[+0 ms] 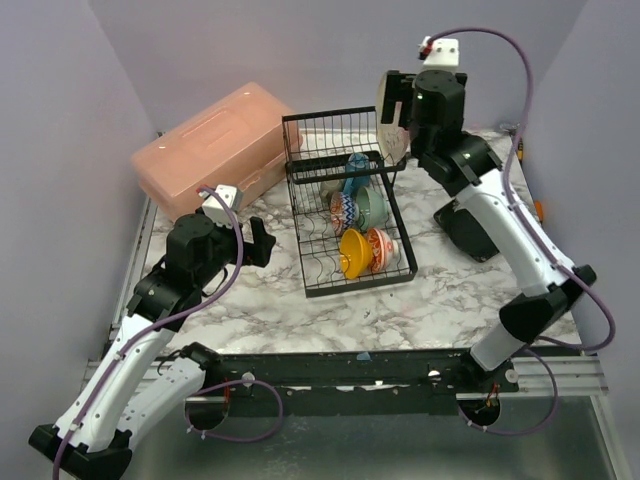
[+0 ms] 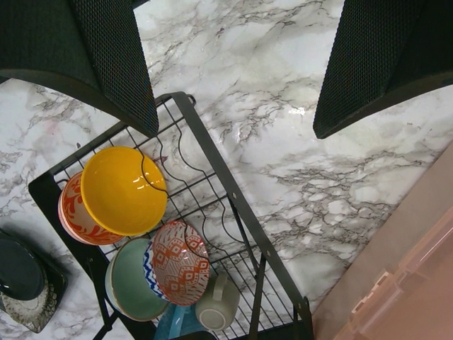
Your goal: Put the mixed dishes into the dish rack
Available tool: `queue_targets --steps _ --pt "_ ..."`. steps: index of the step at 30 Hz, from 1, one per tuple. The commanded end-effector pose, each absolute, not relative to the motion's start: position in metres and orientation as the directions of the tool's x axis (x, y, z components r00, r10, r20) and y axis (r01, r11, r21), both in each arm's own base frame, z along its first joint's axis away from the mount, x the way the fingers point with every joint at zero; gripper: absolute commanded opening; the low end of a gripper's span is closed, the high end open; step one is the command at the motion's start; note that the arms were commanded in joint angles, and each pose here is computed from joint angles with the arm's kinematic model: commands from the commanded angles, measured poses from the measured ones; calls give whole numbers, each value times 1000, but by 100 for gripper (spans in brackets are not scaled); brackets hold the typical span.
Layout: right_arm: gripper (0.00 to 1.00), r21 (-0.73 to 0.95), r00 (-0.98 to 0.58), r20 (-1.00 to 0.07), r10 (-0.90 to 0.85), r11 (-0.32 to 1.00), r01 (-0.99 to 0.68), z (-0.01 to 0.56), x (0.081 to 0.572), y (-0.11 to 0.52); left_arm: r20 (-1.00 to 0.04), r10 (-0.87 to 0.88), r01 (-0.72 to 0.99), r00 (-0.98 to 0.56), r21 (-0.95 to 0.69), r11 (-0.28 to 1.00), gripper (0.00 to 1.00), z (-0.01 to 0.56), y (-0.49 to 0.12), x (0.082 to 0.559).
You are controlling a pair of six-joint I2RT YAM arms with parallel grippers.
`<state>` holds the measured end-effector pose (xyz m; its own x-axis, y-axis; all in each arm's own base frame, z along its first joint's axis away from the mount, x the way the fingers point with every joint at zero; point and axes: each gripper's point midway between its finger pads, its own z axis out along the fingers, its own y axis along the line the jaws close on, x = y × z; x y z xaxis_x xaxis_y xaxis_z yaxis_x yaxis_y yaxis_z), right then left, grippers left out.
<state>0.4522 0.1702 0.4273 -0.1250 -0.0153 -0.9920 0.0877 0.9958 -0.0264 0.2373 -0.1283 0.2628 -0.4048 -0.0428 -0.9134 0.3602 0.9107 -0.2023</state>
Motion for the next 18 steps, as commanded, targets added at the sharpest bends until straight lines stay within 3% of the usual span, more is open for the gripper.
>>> queue_targets --steps 1,11,18 --pt "92 49 -100 -993 59 994 101 445 411 144 -912 -35 371 -410 -201 907 90 260 -130 237" --pt "95 112 -30 -992 126 946 303 419 334 61 -910 -35 400 -413 -216 891 90 263 -135 233" --pt "95 74 -103 -985 138 881 468 338 320 -7 -911 -39 416 -410 -226 881 90 264 -138 231"
